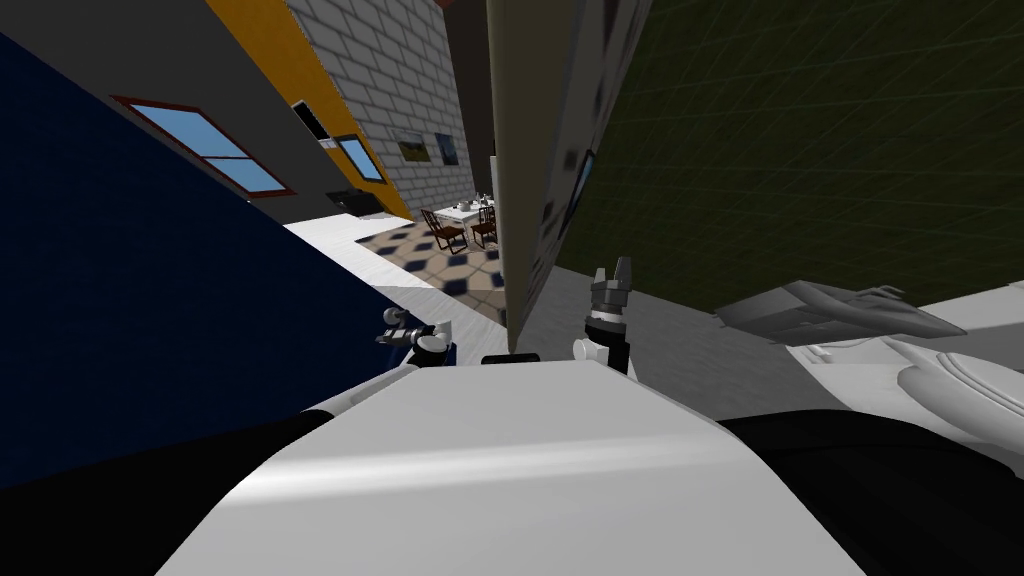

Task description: Push the door open

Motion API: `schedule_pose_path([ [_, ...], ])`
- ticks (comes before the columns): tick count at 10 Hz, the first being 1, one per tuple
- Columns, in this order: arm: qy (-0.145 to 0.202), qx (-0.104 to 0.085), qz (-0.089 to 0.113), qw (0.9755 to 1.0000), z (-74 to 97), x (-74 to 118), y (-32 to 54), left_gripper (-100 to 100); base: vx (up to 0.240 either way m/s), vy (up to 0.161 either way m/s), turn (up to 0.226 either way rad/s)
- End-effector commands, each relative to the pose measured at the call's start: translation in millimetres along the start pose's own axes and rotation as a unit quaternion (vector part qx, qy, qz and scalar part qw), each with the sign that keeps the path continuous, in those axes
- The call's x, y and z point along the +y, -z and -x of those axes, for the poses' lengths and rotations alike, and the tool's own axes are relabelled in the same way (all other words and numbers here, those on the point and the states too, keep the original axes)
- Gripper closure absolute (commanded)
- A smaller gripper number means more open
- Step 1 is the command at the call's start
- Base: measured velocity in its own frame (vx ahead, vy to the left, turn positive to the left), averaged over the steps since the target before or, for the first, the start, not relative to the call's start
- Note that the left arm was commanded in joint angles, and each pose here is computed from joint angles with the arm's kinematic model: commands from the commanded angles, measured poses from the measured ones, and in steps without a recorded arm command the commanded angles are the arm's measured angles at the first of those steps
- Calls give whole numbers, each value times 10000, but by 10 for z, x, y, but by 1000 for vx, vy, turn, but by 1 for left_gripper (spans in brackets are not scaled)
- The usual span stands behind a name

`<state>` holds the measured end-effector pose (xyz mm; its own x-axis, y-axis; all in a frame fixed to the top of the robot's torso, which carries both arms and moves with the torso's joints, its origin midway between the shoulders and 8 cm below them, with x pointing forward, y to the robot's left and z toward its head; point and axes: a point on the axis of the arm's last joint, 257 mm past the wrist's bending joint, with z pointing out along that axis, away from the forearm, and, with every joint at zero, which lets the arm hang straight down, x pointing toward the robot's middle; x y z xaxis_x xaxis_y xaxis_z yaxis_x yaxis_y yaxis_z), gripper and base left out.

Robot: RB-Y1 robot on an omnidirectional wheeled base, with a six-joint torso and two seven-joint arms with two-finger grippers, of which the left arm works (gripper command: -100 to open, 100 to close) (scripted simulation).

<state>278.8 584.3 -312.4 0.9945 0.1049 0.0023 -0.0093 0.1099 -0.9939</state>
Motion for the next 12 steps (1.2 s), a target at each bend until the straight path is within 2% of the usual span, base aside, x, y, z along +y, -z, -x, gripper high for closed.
schedule_pose_path([
  [1, 2, -106, -92, 9999, 67, -31, -63, 100, 0, 0, 0],
  [2, 6, -254, -76, 9996, 137, -25, -56, 100, -1, 66, -70],
  [5, 6, -328, -65, 9994, 173, -19, -48, 100, -10, 71, -32],
  [7, 3, -548, -31, 9985, 278, -3, -18, 100, 0, 85, -59],
  [12, 0, -620, -18, 9981, 312, 5, -4, 100, -4, 48, -17],
])
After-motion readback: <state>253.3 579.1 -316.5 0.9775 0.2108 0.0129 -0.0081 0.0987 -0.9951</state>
